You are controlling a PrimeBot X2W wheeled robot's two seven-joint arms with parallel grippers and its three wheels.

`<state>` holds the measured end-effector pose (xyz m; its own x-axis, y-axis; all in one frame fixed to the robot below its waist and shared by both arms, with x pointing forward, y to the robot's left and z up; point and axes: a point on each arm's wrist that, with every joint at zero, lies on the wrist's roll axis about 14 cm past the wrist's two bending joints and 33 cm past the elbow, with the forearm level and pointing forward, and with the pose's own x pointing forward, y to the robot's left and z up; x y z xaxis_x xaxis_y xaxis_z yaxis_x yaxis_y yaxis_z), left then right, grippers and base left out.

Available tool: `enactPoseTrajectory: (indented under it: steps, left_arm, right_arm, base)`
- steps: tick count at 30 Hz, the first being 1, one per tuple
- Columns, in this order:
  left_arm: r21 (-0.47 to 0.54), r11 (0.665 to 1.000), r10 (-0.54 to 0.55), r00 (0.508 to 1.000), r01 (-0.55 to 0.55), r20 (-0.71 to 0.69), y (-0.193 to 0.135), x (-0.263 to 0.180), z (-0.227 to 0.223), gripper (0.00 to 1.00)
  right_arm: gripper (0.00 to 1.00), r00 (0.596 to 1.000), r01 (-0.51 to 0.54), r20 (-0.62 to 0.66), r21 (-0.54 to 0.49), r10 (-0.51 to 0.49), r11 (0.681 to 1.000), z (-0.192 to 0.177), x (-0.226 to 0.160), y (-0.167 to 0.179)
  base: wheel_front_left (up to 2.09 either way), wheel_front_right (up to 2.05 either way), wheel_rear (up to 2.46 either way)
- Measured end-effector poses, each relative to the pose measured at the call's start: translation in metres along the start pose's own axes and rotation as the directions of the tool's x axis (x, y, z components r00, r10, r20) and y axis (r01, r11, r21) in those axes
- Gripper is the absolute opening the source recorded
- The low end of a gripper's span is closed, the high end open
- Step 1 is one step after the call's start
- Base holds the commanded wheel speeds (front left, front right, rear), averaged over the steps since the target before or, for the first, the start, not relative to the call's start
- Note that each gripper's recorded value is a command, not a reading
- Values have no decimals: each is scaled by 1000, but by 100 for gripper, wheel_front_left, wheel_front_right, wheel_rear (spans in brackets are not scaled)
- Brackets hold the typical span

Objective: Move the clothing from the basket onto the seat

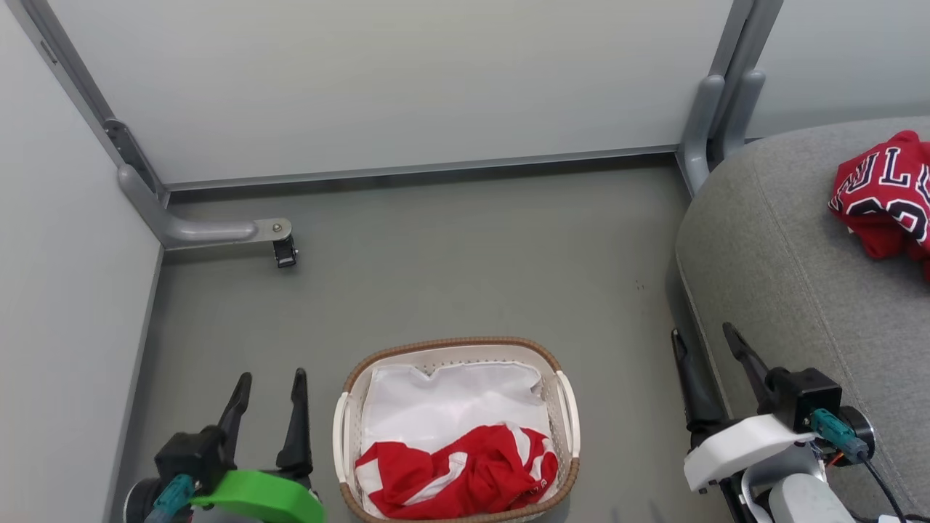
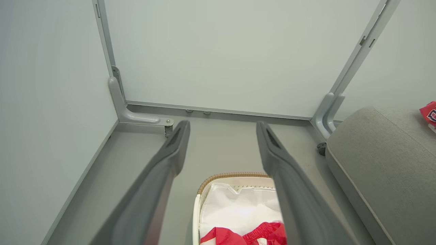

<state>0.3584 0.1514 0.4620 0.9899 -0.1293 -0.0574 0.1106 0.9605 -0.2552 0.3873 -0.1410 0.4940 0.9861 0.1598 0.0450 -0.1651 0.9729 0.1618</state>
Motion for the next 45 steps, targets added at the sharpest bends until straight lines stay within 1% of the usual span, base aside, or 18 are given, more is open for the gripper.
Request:
enactPoseTrajectory:
  steps: [3, 7, 9, 14, 17, 20, 24, 25, 27, 29, 33, 39, 41, 45]
  left_arm:
    - [20, 997, -77, 997, 77, -27, -17, 18, -2, 100]
    - [44, 987, -149, 987, 152, -68, -33, 44, -5, 100]
    - [54, 980, -186, 976, 193, -112, -42, 59, -14, 100]
    - [82, 948, -272, 915, 308, -298, -65, 82, -62, 100]
    - [80, 922, -315, 856, 378, -411, -77, 89, -96, 100]
    - [59, 901, -334, 774, 430, -538, -81, 86, -138, 100]
    - [24, 878, -341, 662, 477, -667, -80, 78, -185, 100]
    - [-5, 866, -347, 593, 500, -726, -82, 70, -209, 100]
    - [-36, 862, -345, 533, 506, -773, -81, 63, -229, 100]
    - [-43, 854, -329, 475, 519, -816, -74, 59, -248, 100]
    - [-55, 852, -299, 398, 521, -867, -61, 59, -277, 100]
    - [-117, 837, -309, 287, 534, -907, -64, 52, -319, 100]
    - [-131, 835, -309, 258, 534, -915, -63, 47, -330, 100]
    - [-137, 846, -281, 213, 515, -936, -52, 43, -350, 100]
  right_arm:
    - [100, 1000, 8, 19, -12, -8, 1000, 6, 10, -5]
    - [100, 999, 12, 35, -25, -12, 1000, 10, 23, -9]
    - [100, 999, 18, 45, -30, -17, 999, 12, 32, -13]
    - [100, 998, 38, 61, -47, -35, 998, 12, 54, -25]
    - [100, 997, 50, 65, -51, -46, 997, 9, 69, -33]
    - [100, 997, 52, 66, -56, -48, 997, 3, 83, -38]
    - [100, 997, 54, 56, -54, -51, 997, -7, 96, -44]
    - [100, 997, 58, 48, -53, -55, 997, -14, 101, -48]
    - [100, 998, 59, 41, -52, -57, 997, -20, 105, -51]
    - [100, 998, 63, 34, -49, -61, 997, -26, 108, -55]
    - [100, 997, 74, 21, -55, -73, 996, -36, 113, -64]
    - [100, 994, 105, -30, -68, -107, 992, -62, 114, -82]
    - [100, 992, 113, -47, -71, -117, 991, -70, 113, -87]
    - [100, 989, 127, -69, -80, -132, 989, -81, 113, -95]
  base:
    - [0, 0, 0]
    - [0, 0, 0]
    - [0, 0, 0]
    - [0, 0, 0]
    - [0, 0, 0]
    - [0, 0, 0]
    - [0, 0, 0]
    - [0, 0, 0]
    - [0, 0, 0]
    - [0, 0, 0]
    - [0, 0, 0]
    - [0, 0, 0]
    - [0, 0, 0]
    - [0, 0, 0]
